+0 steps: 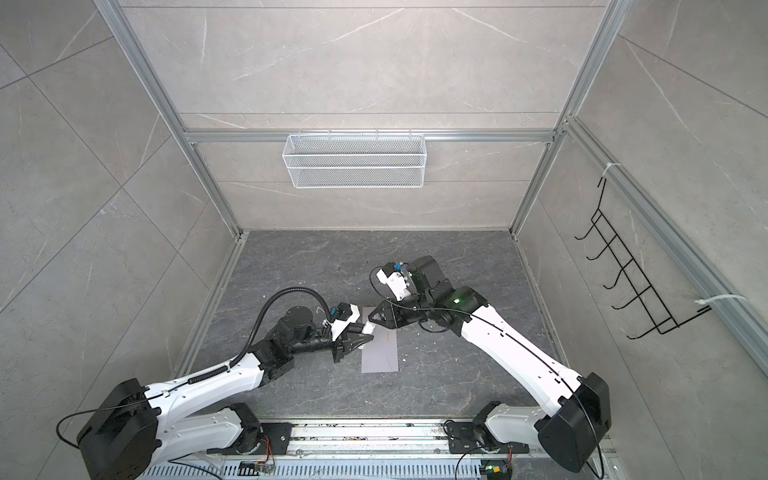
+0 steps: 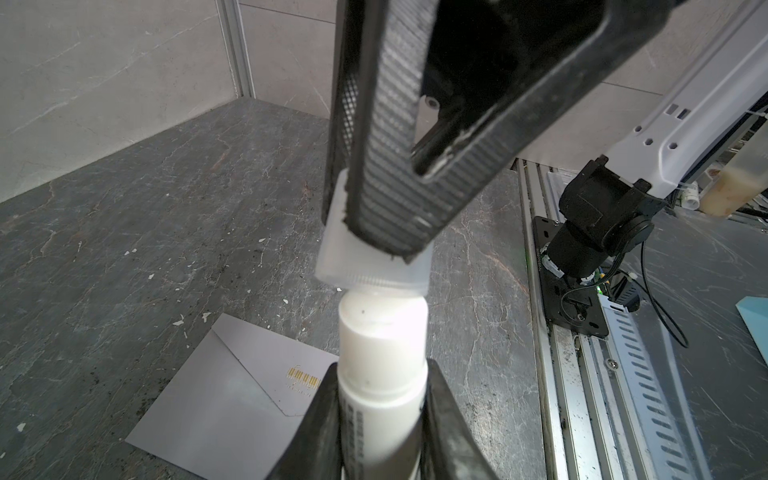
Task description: Place the letter into the envelope and seal it
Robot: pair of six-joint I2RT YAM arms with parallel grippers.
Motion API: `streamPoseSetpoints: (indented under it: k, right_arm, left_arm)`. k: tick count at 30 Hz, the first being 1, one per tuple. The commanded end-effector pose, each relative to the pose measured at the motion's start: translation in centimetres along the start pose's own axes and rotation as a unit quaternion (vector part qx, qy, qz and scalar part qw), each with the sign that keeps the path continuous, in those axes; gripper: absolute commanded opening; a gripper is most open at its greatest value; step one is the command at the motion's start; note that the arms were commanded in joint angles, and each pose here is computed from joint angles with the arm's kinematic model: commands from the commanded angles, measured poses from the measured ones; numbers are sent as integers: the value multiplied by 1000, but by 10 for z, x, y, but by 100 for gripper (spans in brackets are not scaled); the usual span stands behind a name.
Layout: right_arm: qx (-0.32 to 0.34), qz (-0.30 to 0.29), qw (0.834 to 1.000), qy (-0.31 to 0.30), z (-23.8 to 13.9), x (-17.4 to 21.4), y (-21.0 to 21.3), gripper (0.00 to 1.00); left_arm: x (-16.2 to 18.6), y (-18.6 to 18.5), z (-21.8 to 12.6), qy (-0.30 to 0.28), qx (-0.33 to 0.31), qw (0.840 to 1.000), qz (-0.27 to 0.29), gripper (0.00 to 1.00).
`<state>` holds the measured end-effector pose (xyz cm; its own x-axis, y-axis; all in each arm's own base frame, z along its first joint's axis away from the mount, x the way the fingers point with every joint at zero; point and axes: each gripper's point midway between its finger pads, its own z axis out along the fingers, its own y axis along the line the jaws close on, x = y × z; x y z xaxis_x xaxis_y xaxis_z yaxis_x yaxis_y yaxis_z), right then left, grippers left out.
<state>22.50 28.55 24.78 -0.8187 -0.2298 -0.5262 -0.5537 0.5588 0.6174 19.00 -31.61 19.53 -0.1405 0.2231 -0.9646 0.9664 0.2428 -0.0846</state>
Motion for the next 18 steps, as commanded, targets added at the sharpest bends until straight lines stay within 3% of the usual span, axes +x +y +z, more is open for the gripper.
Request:
streamPoseSetpoints:
  k: [1,12,18]
  right_arm:
    - [9,6,1000,5,3,5,-4,23]
    - [41,-11,999,-8,-13,3,-5,23]
    - [26,0,1000,0,-6,6,-4,23]
  left_arm:
    - [-34,-5,-1,-44,12,998,33,0]
    - [-32,-5,-1,-42,12,999,31,0]
    - [-31,-5,-1,-42,12,999,32,0]
